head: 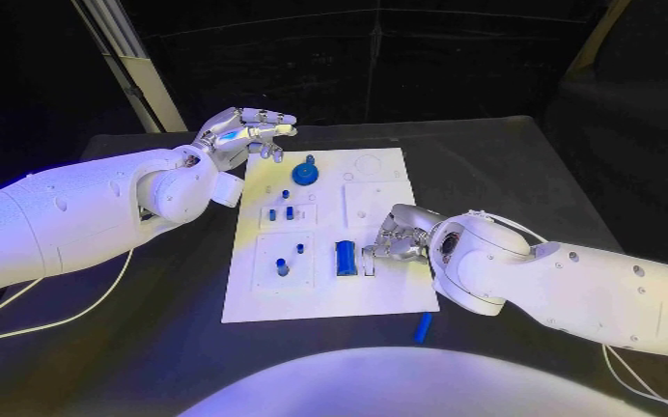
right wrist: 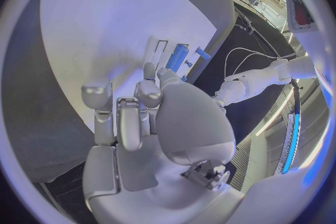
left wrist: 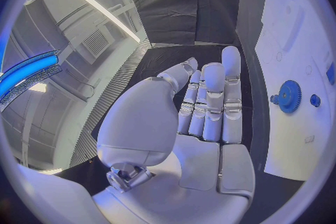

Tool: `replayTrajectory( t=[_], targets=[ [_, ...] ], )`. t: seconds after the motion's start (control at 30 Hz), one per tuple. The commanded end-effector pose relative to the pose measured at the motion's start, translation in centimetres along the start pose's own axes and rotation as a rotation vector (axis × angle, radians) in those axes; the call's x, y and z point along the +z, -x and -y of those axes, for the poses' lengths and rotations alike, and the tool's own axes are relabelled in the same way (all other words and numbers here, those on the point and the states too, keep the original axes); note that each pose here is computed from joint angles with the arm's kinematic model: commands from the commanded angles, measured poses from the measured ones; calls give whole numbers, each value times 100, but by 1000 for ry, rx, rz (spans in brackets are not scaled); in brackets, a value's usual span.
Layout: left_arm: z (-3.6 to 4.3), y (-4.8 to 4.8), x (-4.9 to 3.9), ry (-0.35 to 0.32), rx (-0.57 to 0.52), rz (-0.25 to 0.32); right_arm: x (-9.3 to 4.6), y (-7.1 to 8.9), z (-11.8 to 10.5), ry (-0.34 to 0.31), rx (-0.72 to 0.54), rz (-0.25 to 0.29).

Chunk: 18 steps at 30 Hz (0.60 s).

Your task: Assemble the parts on the task board

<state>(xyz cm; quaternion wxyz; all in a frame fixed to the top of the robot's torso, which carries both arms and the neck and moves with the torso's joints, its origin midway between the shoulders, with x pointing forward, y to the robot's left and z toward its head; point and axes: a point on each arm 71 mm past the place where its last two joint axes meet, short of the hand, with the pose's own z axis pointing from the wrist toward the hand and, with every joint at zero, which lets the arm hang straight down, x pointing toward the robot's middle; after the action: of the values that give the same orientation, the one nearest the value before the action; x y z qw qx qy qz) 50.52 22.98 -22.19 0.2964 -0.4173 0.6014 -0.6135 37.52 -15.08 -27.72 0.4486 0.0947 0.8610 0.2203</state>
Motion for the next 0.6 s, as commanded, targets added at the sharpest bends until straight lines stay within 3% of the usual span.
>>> replayTrajectory(
  t=[0.03, 0.2, 0.3, 0.37, 0.5, 0.6],
  targets=[
    [11, -15, 6, -4, -9, -12, -6, 28, -25, 21, -2, 37],
    [11, -15, 6, -4, -9, -12, -6, 28, -25, 21, -2, 37],
    [10, -5, 2, -4, -8, -9, -172, 149, 54, 193, 17, 77],
    [11, 0, -1, -5, -7, -7, -264, 204, 123, 234, 16, 90],
    [10, -2, -5, -6, -7, -6, -394, 263, 252, 232, -4, 88],
    [8, -8, -5, -7, -8, -7, -472, 285, 363, 187, -24, 65]
  ],
)
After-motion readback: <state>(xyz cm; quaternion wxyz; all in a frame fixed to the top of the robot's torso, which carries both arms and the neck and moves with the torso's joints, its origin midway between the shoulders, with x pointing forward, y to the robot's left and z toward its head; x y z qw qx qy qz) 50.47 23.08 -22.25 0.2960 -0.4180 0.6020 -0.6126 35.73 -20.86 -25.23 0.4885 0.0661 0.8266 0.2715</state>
